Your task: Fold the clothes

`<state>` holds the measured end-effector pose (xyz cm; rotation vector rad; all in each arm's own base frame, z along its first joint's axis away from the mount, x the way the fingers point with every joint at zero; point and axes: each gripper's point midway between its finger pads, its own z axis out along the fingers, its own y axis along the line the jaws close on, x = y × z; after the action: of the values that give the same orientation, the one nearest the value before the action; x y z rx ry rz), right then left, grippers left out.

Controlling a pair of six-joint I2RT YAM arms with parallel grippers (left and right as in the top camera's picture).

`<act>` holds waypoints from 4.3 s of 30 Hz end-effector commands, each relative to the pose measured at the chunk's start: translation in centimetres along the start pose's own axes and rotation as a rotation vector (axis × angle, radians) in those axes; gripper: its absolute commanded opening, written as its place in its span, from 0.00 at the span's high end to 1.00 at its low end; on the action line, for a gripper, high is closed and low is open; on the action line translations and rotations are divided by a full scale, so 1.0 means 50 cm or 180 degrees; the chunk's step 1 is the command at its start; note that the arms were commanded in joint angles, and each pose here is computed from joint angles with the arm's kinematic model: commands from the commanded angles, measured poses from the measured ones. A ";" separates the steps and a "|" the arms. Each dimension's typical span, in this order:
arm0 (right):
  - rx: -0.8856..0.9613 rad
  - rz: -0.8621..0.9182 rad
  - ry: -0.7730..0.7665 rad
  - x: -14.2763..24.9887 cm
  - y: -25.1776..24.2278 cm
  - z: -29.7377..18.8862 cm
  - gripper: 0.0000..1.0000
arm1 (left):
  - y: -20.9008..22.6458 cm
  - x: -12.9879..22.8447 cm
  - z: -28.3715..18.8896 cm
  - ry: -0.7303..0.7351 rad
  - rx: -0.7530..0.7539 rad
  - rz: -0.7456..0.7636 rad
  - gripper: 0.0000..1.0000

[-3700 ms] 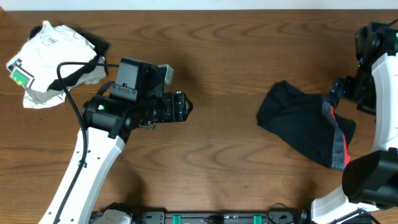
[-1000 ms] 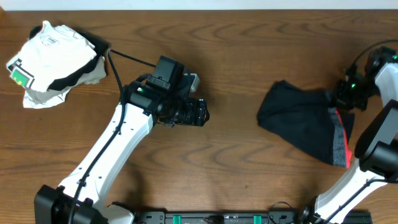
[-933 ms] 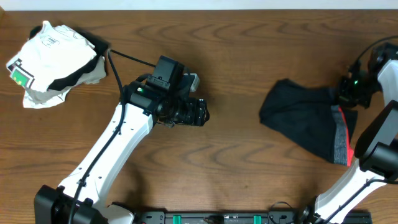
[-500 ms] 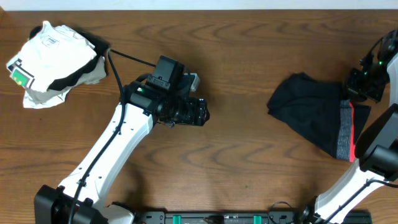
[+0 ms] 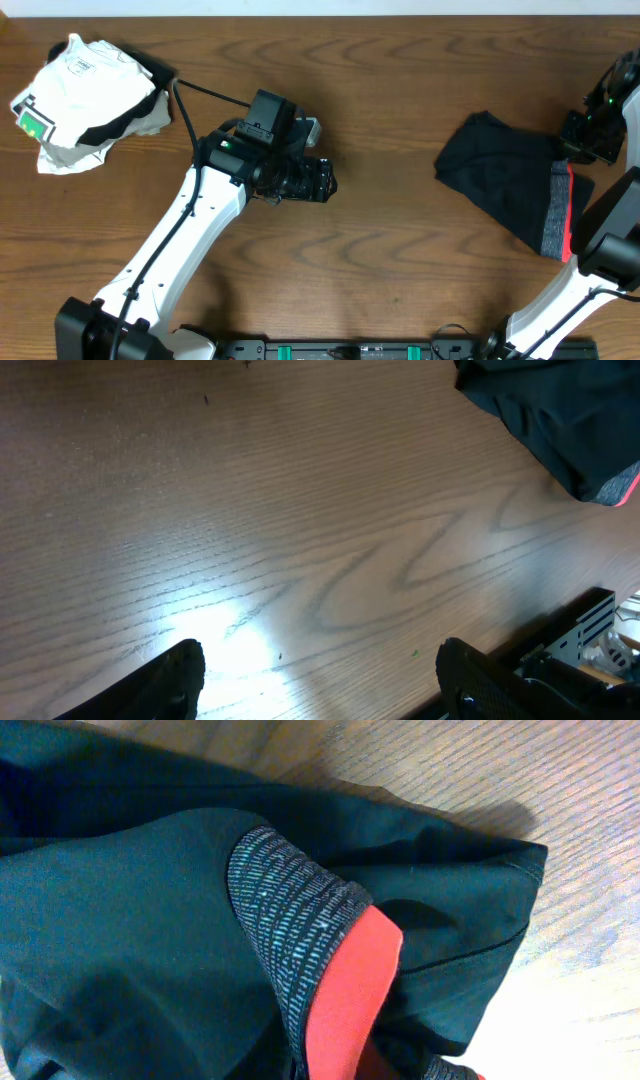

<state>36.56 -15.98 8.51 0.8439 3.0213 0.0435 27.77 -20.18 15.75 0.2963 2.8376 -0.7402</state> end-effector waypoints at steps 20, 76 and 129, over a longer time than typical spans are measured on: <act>0.0847 0.1192 0.0112 0.036 -0.152 -0.024 0.99 | -0.004 -0.010 -0.008 -0.0056 -0.0017 0.0088 0.24; -0.0007 0.1428 0.0566 0.121 -0.162 -0.079 0.67 | -0.005 -0.017 -0.008 -0.0100 -0.0010 0.0106 0.24; -0.1152 -0.2092 0.0223 0.383 0.561 0.177 0.99 | 0.051 -0.056 -0.023 -0.0356 -0.0341 0.0015 0.24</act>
<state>37.38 14.84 1.05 0.0508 2.9953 0.4267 29.73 -19.07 15.73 0.2620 2.7842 -0.6412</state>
